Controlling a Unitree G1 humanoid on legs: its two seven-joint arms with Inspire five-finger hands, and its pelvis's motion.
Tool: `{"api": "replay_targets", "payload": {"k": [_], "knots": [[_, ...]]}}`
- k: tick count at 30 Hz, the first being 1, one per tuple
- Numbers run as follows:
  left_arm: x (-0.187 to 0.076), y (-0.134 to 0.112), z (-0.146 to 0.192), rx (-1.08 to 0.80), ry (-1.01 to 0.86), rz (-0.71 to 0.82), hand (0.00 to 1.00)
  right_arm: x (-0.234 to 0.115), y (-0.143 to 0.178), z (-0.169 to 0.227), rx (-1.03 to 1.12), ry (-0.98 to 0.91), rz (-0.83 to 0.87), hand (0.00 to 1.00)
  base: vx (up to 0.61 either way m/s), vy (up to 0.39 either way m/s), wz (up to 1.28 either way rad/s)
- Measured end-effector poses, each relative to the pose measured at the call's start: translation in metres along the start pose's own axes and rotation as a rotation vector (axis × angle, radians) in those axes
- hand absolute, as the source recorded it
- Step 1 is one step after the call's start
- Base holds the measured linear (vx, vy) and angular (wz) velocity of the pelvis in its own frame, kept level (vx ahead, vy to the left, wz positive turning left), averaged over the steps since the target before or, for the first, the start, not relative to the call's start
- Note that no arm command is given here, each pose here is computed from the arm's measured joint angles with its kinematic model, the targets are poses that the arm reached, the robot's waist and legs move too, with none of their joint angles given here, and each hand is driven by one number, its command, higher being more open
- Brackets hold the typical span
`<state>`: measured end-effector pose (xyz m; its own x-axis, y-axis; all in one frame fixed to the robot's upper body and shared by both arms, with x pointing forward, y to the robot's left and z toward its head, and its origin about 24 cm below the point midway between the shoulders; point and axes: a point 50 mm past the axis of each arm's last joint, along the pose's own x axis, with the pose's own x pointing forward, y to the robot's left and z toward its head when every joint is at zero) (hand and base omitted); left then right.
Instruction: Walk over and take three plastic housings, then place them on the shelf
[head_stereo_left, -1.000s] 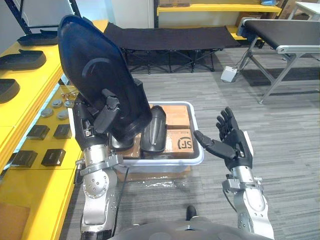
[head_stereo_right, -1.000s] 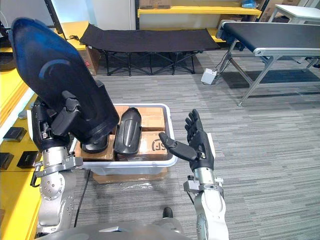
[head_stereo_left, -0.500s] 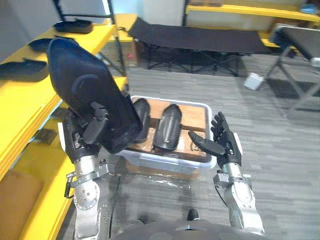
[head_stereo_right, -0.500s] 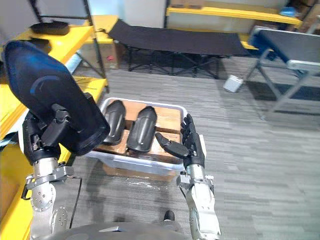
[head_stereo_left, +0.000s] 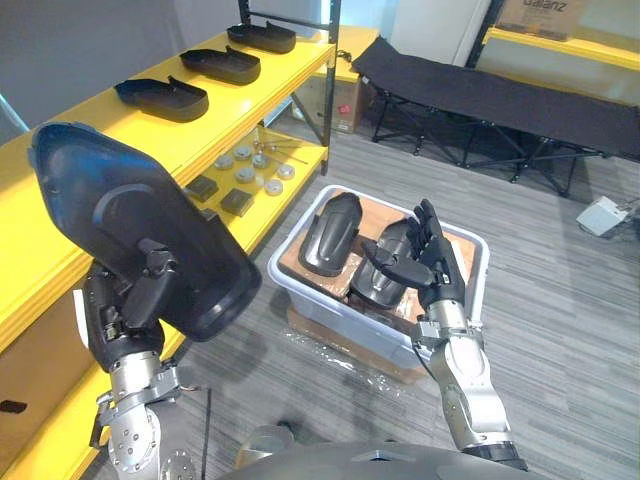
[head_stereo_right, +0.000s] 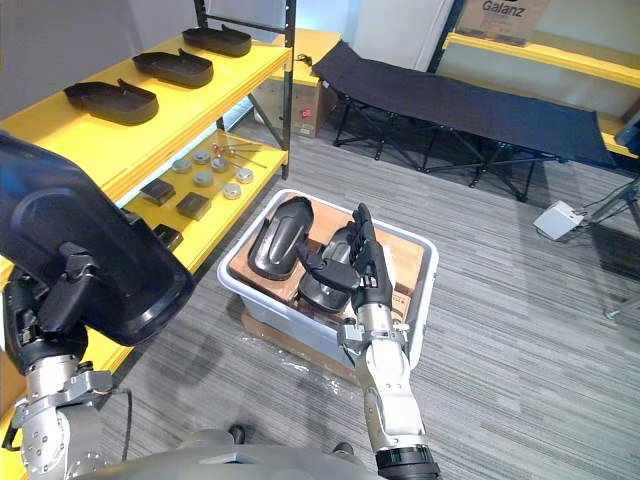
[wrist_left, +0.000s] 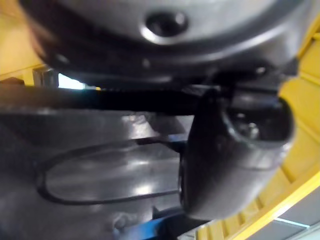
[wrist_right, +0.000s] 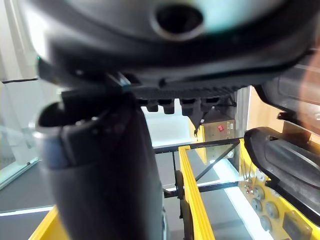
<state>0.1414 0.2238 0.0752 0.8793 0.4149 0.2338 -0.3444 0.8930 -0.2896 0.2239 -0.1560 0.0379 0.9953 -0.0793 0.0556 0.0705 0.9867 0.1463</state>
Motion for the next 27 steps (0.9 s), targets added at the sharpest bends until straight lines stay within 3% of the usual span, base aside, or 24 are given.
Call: {"api": "replay_targets", "payload": {"k": [10, 19, 27], "knots": [[0.016, -0.032, 0.002, -0.017, -0.032, -0.305, 0.0, -0.023, -0.024, -0.001, 0.0, -0.034, -0.053, 1.0, 0.04, 0.063, 0.71], [0.012, -0.042, -0.006, -0.046, 0.01, -0.343, 0.0, -0.026, -0.022, 0.01, -0.001, -0.094, 0.024, 1.0, -0.02, -0.055, 0.14], [0.011, -0.035, -0.016, -0.035, 0.052, -0.296, 0.0, -0.028, -0.023, 0.019, -0.004, -0.173, 0.037, 1.0, -0.1, -0.023, 0.26]]}}
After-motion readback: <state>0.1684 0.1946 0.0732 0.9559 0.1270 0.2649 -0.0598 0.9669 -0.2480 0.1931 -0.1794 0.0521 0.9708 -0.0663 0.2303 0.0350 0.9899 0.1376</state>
